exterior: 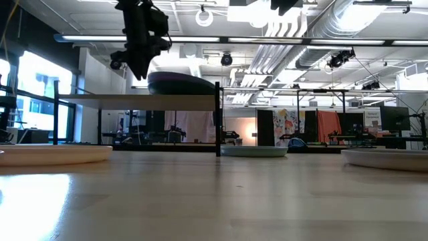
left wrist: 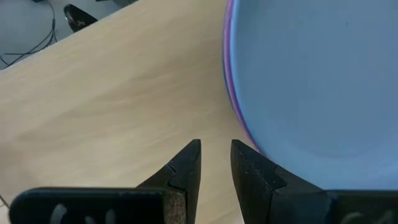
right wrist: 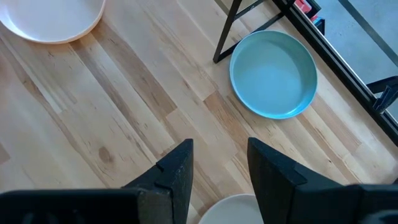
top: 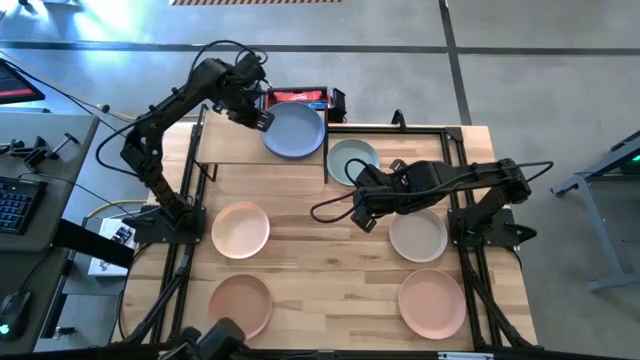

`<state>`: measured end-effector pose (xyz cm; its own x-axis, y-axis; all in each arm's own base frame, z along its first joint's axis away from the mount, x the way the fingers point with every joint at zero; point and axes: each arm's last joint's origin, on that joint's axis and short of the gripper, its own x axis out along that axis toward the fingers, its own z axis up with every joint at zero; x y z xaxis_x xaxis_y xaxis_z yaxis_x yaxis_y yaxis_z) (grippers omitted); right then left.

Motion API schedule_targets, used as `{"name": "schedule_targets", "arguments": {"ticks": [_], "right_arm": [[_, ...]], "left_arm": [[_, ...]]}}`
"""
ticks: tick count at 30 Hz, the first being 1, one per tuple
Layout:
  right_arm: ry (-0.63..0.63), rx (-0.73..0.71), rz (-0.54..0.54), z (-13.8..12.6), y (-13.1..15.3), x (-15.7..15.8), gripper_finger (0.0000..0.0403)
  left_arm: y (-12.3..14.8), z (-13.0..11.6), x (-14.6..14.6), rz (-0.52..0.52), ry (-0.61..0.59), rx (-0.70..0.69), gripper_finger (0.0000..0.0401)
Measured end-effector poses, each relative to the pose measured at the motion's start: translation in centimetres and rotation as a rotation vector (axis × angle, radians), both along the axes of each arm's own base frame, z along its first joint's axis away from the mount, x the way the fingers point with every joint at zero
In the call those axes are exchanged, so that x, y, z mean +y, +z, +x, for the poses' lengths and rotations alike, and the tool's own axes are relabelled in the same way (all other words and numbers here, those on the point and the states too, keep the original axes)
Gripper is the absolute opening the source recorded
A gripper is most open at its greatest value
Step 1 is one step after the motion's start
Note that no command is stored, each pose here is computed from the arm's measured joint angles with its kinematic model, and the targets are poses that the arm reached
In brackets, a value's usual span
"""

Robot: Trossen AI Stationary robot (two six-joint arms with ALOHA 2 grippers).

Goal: Place and stack plates onto a shelf
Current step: Stack the blue plate on top of the violet plate on the shelf

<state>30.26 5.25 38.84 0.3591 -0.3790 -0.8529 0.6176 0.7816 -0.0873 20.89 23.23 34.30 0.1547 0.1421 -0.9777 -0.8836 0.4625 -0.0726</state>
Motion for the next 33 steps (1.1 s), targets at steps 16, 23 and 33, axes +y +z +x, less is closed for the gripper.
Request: {"name": "schedule_targets", "arguments": {"ticks": [16,23,33], "right_arm": [[-0.016,-0.007,0.007,0.0,0.0,0.0,0.0129],[-0.016,-0.007,0.007,0.0,0.0,0.0,0.0129],[-0.016,-0.007,0.008,0.0,0.0,0.0,0.0129]], "left_arm": [[-0.9,1.4,-0.1,-0.004,-0.031,0.018,0.0076],[-2.3,2.2,0.0,-0.060,-0.065,0.072,0.0076],[-0.1,0.9,-0.6,-0.001,-0.063,0.093,0.0076]]}}
